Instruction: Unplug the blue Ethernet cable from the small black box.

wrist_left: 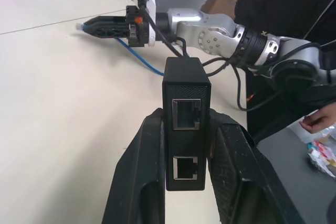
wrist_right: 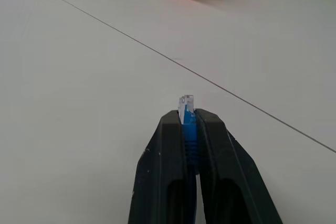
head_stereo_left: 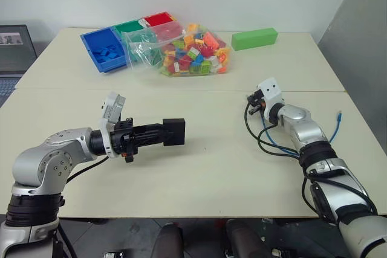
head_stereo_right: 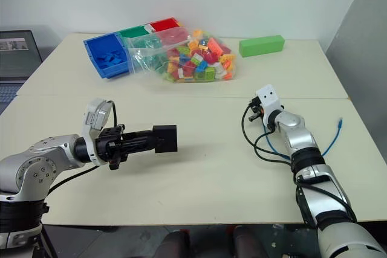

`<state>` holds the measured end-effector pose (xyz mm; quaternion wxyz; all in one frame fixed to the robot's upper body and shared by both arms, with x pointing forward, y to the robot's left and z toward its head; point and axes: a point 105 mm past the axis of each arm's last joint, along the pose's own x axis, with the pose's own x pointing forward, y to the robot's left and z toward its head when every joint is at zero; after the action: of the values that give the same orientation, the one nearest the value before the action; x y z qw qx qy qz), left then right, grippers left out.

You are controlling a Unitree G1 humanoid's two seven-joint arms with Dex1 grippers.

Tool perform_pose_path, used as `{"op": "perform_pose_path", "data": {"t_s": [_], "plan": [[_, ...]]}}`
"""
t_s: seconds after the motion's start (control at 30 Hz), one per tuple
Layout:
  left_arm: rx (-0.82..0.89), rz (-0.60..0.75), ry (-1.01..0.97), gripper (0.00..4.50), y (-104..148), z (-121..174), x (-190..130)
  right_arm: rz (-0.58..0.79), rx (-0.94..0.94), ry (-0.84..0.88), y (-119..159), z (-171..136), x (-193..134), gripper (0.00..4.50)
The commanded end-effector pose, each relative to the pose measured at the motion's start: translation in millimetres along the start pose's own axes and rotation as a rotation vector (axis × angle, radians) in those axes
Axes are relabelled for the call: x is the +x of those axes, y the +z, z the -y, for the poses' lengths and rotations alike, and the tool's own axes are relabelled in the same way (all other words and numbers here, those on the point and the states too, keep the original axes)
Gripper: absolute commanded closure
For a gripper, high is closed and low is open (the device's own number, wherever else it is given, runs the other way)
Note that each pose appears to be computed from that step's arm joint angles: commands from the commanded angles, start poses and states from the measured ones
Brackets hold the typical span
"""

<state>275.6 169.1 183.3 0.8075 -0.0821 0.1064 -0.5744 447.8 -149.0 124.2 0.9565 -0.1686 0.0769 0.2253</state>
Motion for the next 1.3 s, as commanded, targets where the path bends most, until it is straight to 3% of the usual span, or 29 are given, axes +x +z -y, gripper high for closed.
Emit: {"op": "perform_pose_path", "data": {"t_s": [0.03, 0.17, 0.37, 0.5, 0.67, 0.83, 1.1, 1.17, 1.3], "plan": [[0.063, 0.042, 0.01, 3.73, 13.1, 5.2, -0.9, 0.053, 0.013, 0.011, 15.3, 6.4, -1.4, 3.37], [0.097, 0.079, 0.106, 3.73, 15.1, -7.7, -2.1, 0.109, -0.032, 0.064, 30.4, 5.7, -11.1, 2.31], [0.222, 0.198, 0.478, 3.73, 28.6, -63.6, -10.9, 0.274, -0.123, 0.22, 73.6, -23.4, -39.9, 1.03], [0.3, 0.244, 0.648, 3.73, 24.0, -89.8, -18.0, 0.355, -0.126, 0.431, 96.1, -75.5, -62.0, 1.03], [0.442, 0.252, 0.904, 3.73, 12.6, -123.5, -31.6, 0.36, -0.113, 0.615, 109.2, -128.9, -78.5, 1.03], [0.428, 0.256, 1.03, 3.73, -4.2, -146.0, -39.3, 0.312, -0.133, 0.661, 108.4, -149.7, -80.4, 1.03], [0.353, 0.266, 1.066, 3.73, -22.7, -158.5, -42.0, 0.288, -0.156, 0.654, 108.1, -150.2, -80.4, 1.03], [0.33, 0.262, 1.066, 3.03, -28.3, -159.6, -43.1, 0.284, -0.161, 0.652, 107.6, -149.7, -80.9, 0.97], [0.316, 0.254, 1.056, 2.32, -33.5, -159.1, -42.8, 0.28, -0.164, 0.651, 106.9, -149.2, -81.6, 0.97]]}}
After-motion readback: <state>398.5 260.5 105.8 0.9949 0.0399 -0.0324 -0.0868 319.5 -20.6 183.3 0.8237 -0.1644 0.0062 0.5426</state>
